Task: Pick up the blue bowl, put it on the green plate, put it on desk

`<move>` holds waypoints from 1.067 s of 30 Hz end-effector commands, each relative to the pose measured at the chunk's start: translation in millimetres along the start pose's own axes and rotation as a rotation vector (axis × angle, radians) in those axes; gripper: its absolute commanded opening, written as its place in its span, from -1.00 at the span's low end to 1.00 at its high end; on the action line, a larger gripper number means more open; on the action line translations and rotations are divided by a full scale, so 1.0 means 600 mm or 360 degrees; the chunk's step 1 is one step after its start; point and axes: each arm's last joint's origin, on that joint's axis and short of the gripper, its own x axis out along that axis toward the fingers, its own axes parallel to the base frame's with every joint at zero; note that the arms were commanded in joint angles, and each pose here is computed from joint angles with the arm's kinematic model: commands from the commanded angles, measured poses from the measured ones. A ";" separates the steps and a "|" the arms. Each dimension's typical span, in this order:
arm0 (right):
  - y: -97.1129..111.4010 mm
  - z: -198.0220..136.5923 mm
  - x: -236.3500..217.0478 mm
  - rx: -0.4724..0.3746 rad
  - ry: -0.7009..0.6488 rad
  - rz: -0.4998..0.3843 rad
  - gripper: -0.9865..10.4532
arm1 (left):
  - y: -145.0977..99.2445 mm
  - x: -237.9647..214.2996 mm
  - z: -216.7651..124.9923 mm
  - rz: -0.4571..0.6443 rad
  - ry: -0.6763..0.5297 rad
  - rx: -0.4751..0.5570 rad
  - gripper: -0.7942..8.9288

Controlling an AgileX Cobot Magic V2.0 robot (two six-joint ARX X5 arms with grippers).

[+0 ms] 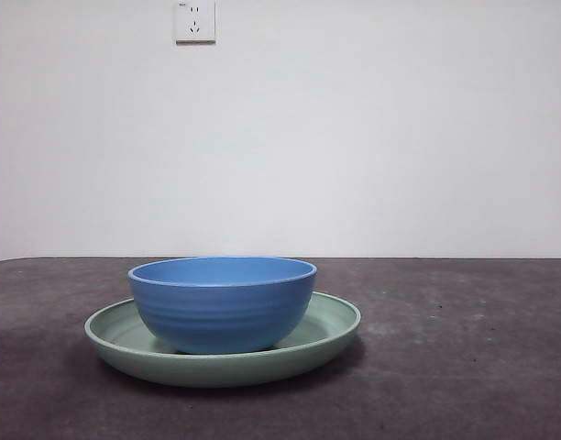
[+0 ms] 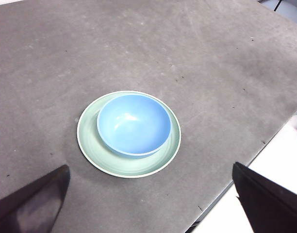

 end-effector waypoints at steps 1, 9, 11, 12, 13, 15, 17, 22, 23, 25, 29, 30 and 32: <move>0.002 0.006 -0.003 0.0003 -0.0044 0.0021 -0.65 | -0.001 -0.004 0.005 -0.0007 -0.0019 0.0007 -0.22; 0.002 0.006 -0.003 0.0003 -0.0047 0.0014 -0.78 | -0.001 -0.004 0.003 -0.0005 -0.0003 0.0001 -0.77; 0.002 0.006 -0.003 0.0003 -0.0047 0.0014 -0.78 | -0.001 -0.004 0.003 -0.0005 -0.0003 0.0001 -0.77; 0.002 0.006 -0.003 0.0003 -0.0047 0.0014 -0.78 | -0.001 -0.004 0.003 -0.0006 -0.0003 0.0001 -0.77; 0.002 0.006 -0.003 0.0003 -0.0047 0.0014 -0.78 | -0.001 -0.004 0.003 -0.0006 -0.0003 0.0001 -0.77; 0.002 0.006 -0.003 0.0003 -0.0047 0.0014 -0.78 | -0.001 -0.004 0.003 -0.0006 -0.0003 0.0001 -0.77; 0.002 0.006 -0.003 0.0003 -0.0047 0.0014 -0.78 | -0.001 -0.004 0.003 -0.0006 -0.0003 0.0001 -0.77; 0.002 0.006 -0.003 0.0003 -0.0047 0.0014 -0.78 | 0.000 -0.004 0.000 0.0010 -0.0028 -0.0005 -0.77; 0.002 0.006 -0.004 0.0003 -0.0048 0.0014 -0.78 | 0.001 -0.004 0.000 0.0029 -0.0032 -0.0016 -0.77; 0.002 0.006 -0.004 0.0003 -0.0048 0.0014 -0.78 | 0.004 -0.006 -0.001 0.0069 -0.0049 -0.0041 -0.77; 0.002 0.006 -0.004 0.0003 -0.0048 0.0014 -0.78 | 0.020 0.005 -0.010 0.0251 -0.0109 -0.0082 -0.77; 0.002 0.006 -0.004 0.0003 -0.0048 0.0014 -0.78 | 0.027 0.012 -0.013 0.0314 -0.0166 -0.0056 -0.77; 0.002 0.006 -0.004 0.0003 -0.0048 0.0014 -0.78 | 0.042 0.028 -0.025 0.0438 -0.0292 -0.0066 -0.77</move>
